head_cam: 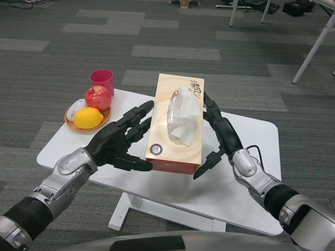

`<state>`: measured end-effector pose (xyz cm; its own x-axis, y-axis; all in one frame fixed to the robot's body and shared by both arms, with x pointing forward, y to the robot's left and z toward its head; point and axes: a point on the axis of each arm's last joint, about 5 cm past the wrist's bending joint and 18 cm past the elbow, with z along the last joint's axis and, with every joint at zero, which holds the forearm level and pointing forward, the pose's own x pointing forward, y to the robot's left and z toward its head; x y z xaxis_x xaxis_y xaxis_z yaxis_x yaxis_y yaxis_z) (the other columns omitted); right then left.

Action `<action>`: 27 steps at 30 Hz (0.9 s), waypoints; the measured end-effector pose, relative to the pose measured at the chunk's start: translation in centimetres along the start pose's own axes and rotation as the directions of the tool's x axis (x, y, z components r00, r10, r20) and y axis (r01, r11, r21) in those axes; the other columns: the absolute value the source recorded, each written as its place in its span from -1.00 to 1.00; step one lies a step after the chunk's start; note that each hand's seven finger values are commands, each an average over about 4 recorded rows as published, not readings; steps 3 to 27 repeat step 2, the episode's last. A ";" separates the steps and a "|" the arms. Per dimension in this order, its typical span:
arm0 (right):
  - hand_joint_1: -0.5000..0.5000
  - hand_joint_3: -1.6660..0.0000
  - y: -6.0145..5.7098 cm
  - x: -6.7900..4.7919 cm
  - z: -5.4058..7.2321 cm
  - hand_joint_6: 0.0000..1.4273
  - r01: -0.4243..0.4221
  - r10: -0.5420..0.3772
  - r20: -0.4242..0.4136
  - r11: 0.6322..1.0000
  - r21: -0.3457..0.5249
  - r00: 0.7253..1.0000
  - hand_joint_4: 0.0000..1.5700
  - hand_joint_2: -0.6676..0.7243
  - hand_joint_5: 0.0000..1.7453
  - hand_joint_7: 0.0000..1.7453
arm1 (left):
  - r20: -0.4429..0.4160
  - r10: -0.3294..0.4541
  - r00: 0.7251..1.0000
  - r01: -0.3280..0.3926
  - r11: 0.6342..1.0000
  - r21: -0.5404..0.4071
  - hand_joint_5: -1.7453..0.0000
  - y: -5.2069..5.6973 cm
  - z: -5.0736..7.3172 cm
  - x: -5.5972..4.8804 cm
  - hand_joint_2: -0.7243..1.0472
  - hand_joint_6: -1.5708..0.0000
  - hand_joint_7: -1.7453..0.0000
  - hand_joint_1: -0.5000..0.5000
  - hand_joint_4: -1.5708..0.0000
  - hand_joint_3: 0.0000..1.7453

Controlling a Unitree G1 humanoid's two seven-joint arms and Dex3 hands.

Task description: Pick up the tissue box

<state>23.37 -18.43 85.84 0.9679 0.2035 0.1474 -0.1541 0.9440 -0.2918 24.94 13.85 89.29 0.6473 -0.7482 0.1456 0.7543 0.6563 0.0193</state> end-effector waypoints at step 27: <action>-0.75 0.81 0.0 0.0 0.0 -1.00 0.001 -0.001 0.002 1.000 0.000 1.000 -0.82 -0.45 0.00 -0.92 | 0.001 0.000 1.000 0.000 1.000 0.000 0.88 0.0 0.0 0.0 0.70 1.00 1.00 1.00 1.00 -1.00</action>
